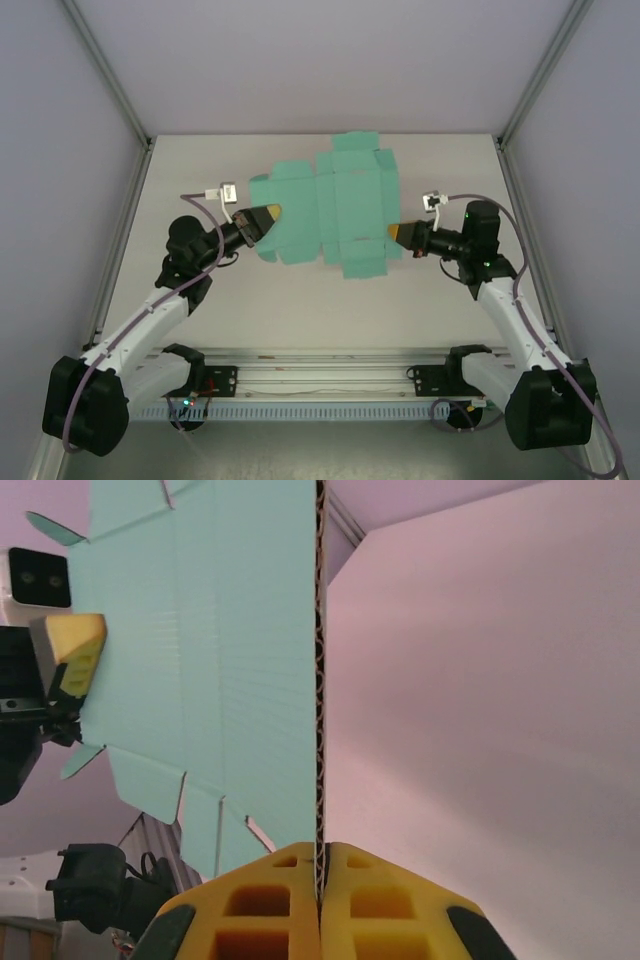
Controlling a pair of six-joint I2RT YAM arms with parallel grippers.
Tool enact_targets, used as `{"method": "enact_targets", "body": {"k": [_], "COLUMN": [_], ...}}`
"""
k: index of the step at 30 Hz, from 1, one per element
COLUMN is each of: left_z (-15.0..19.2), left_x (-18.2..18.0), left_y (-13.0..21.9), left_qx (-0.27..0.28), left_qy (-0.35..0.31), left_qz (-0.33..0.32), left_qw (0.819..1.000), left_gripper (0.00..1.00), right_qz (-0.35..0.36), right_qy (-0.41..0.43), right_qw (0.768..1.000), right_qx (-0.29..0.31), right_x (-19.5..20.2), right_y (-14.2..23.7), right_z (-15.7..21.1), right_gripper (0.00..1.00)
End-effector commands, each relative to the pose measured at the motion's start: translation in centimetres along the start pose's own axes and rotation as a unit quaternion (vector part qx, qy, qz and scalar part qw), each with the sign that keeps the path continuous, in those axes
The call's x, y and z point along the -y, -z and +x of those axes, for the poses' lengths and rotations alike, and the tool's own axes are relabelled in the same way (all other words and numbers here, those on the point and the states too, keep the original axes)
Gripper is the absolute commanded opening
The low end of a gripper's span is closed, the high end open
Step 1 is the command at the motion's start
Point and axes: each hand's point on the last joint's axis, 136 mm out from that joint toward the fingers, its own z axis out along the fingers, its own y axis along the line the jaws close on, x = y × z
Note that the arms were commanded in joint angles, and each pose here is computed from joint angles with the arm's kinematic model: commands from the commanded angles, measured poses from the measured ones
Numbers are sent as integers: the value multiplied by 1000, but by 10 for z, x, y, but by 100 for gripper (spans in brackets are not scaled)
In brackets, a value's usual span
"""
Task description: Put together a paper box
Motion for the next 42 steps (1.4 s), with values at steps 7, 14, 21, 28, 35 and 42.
{"method": "enact_targets", "body": {"k": [7,14,21,28,35,42], "left_z": [-11,-23,12,33,41,55], "left_x": [-86,-119,-92,-81,-82,-99], "left_y": [42,94,10,-47,-74,-89], "left_qx": [27,34,-74,-162,-192,-226], "left_qy": [-43,-75,-29,-24,6,25], "left_qz": [-296,-467,-274,-236,-209,-215], "left_qw": [954,881,959,958,959,950], "left_gripper": [100,100,100,100,96,80], "right_qz": [45,129,222,309,312,319], "right_qy": [55,115,264,463,521,535], "right_qw": [995,953,878,767,752,740], "right_qx": [-72,-249,-331,-319,-258,-252], "right_x": [15,63,100,110,95,92], "right_y": [-9,-31,-62,-89,-109,-114], "right_z": [13,73,67,50,42,43], "right_gripper": [0,0,0,0,0,0]}}
